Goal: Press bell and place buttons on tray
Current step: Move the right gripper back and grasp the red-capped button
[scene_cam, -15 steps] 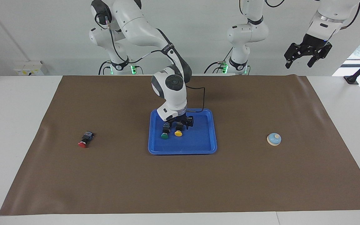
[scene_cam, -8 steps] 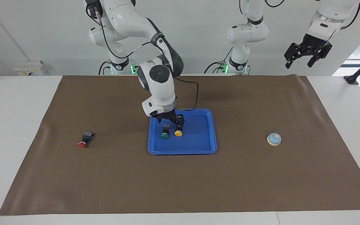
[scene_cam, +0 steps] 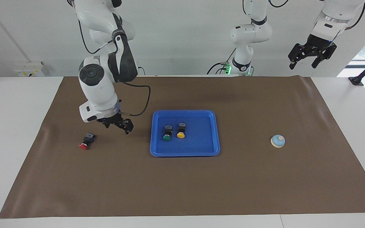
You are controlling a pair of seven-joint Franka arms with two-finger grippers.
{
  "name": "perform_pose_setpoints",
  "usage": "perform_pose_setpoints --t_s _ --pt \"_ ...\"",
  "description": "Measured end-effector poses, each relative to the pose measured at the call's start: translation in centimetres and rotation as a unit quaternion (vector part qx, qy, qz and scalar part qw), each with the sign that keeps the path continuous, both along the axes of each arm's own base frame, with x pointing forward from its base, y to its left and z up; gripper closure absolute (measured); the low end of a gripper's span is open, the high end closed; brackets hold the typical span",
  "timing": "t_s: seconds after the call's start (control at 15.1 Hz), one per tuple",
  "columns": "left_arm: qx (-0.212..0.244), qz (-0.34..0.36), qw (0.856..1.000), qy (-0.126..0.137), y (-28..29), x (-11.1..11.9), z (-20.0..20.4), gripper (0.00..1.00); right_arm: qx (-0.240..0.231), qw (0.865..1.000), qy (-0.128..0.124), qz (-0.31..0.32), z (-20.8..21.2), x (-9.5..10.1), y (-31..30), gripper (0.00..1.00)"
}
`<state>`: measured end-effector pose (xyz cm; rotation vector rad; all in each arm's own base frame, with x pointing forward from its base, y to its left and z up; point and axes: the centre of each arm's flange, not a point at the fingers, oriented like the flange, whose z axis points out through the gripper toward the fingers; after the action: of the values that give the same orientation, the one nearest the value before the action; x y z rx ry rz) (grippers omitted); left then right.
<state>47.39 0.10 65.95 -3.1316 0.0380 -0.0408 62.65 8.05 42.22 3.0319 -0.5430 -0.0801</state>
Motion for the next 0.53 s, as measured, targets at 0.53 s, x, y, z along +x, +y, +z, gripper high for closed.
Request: perform_pose_setpoints --t_s 0.53 --pt "0.000 0.000 1.000 0.000 0.0 0.0 0.0 0.00 0.003 1.000 -0.018 0.001 -7.1 -2.7 -13.5 0.00"
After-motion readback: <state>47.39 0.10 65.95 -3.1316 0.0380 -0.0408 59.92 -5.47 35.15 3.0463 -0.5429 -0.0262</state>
